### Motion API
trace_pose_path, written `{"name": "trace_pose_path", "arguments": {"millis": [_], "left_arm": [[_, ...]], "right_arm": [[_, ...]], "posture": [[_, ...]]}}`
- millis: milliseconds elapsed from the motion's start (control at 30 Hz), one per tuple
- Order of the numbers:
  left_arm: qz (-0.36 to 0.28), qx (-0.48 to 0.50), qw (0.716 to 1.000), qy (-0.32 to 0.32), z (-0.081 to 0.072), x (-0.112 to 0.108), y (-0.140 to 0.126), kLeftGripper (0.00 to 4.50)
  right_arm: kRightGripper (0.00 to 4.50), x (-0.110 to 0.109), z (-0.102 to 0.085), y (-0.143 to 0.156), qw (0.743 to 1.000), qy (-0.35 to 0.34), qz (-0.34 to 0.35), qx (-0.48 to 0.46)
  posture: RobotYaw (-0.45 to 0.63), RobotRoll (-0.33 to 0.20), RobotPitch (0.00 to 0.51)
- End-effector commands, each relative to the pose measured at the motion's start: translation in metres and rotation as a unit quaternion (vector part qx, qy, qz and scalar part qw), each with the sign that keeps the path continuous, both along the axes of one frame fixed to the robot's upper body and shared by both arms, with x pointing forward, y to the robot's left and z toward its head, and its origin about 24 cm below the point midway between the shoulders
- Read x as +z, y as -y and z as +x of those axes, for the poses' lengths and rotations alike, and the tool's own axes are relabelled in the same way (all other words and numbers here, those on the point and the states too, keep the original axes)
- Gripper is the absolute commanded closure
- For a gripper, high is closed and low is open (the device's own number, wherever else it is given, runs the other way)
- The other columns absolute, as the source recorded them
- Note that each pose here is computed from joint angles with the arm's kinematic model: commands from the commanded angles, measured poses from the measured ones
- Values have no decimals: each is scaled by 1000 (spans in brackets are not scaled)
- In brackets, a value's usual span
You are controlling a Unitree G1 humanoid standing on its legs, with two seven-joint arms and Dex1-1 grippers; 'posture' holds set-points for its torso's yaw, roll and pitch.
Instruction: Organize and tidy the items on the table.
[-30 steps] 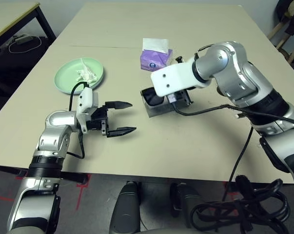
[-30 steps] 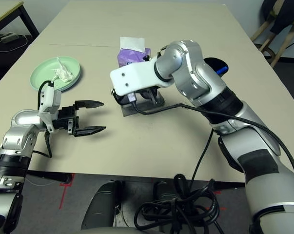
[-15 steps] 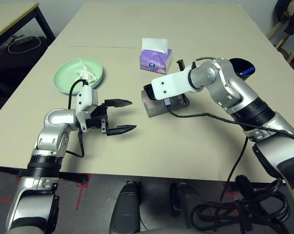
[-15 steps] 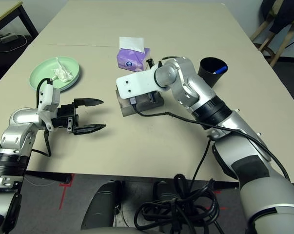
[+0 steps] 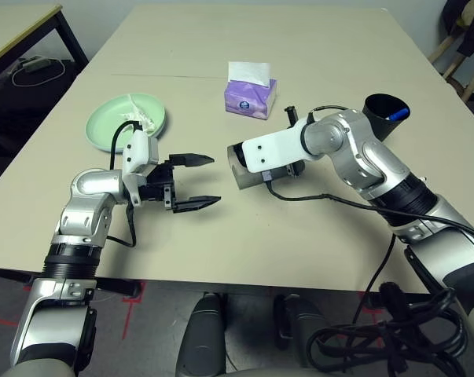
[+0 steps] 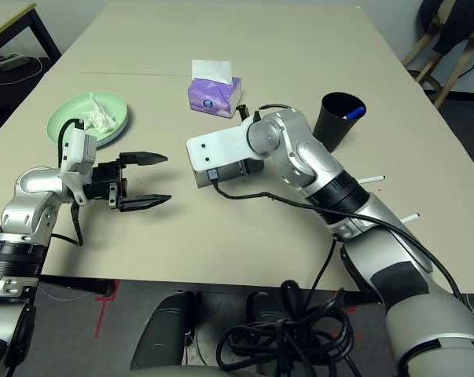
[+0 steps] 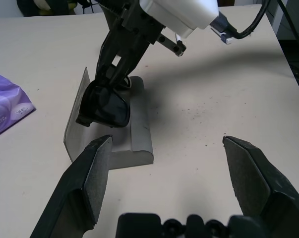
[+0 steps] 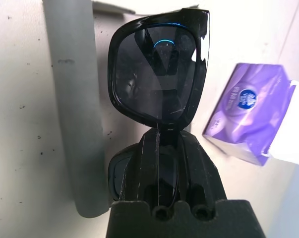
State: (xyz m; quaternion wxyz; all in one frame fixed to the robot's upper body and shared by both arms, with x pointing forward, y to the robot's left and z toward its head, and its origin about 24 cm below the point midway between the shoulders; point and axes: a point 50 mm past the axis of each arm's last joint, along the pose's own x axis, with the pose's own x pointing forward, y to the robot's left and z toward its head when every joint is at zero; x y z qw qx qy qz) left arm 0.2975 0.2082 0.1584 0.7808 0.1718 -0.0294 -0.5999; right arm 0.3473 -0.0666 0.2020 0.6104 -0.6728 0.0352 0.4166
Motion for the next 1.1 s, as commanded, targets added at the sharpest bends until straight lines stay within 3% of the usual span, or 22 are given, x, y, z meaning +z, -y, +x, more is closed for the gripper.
{"name": "trace_pose_path", "arguments": {"millis": [33,700,1100], "left_arm": [[2,3,1000,-7,-1,-4,-1,0],[2,6,1000,-6,-2,-4,-2,0],[2,10,1000,-5,-2,-4,-3,0]], "right_arm": [[4136,-7,2,0,1000,1,-13,-3],[4136,-16,5,-8,999,15,-28,8],[4136,-22,3,0,998,-16,-58,6]], "posture": [[137,0,122],[141,0,122],[144,0,120]]}}
